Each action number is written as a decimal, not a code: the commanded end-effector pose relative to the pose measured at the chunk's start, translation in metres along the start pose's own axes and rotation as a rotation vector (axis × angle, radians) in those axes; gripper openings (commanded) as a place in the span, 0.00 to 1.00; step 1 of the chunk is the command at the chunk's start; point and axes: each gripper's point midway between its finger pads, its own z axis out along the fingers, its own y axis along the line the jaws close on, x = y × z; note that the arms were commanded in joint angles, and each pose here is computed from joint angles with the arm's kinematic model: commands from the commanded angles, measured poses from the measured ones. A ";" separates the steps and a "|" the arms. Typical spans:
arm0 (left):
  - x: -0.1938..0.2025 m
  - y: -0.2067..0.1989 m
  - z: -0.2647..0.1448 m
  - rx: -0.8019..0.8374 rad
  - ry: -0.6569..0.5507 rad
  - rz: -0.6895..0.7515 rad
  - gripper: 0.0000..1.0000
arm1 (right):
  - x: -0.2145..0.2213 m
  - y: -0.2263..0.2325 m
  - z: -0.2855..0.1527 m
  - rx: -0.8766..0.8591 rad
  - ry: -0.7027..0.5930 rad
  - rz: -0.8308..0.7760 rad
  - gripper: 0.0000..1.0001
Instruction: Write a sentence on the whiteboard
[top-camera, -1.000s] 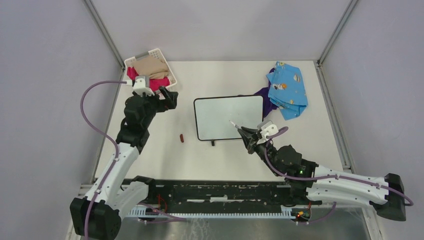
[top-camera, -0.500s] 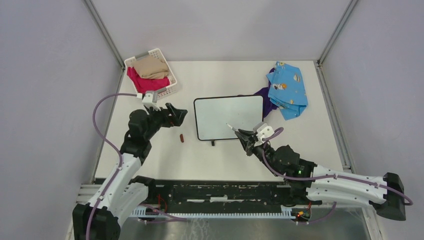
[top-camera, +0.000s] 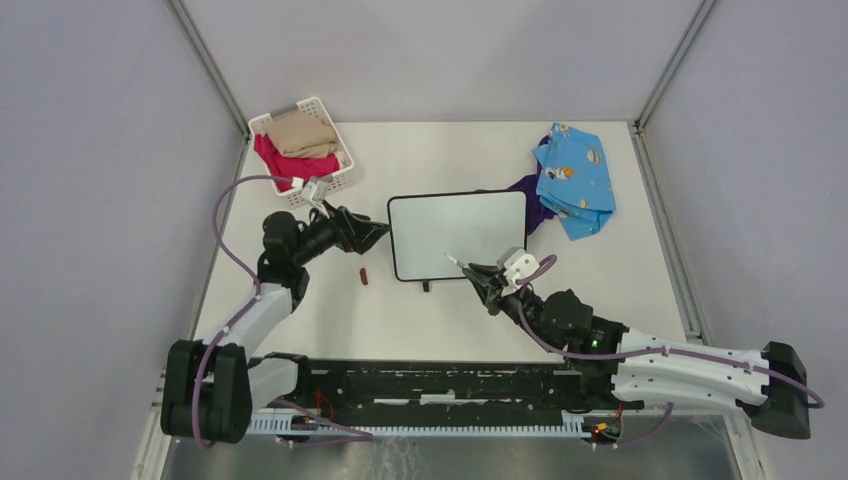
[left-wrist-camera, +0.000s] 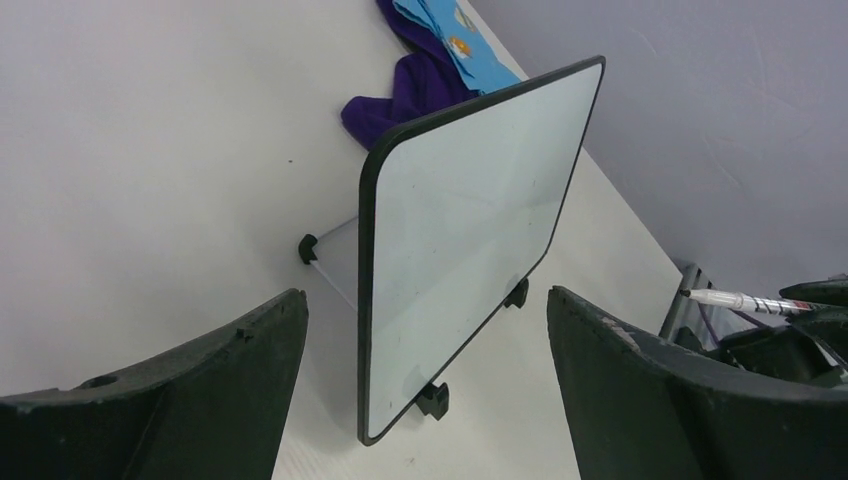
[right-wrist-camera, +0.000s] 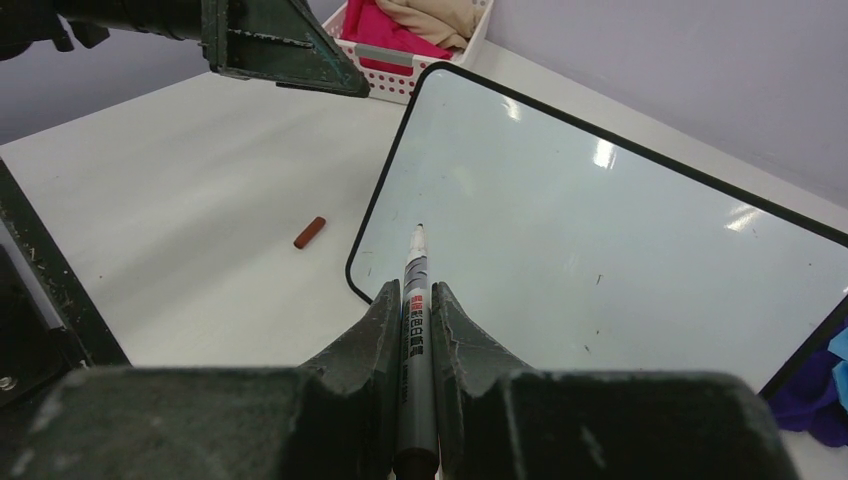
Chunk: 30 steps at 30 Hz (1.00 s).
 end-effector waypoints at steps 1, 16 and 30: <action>-0.020 -0.011 0.003 0.162 -0.055 -0.002 0.93 | -0.033 0.004 0.001 -0.024 -0.090 0.035 0.00; -0.014 -0.008 0.014 0.428 -0.100 -0.115 0.77 | -0.039 -0.002 -0.003 -0.004 -0.108 0.030 0.00; 0.041 0.017 0.025 0.343 -0.035 -0.119 0.69 | -0.035 0.018 0.018 -0.053 -0.080 0.023 0.00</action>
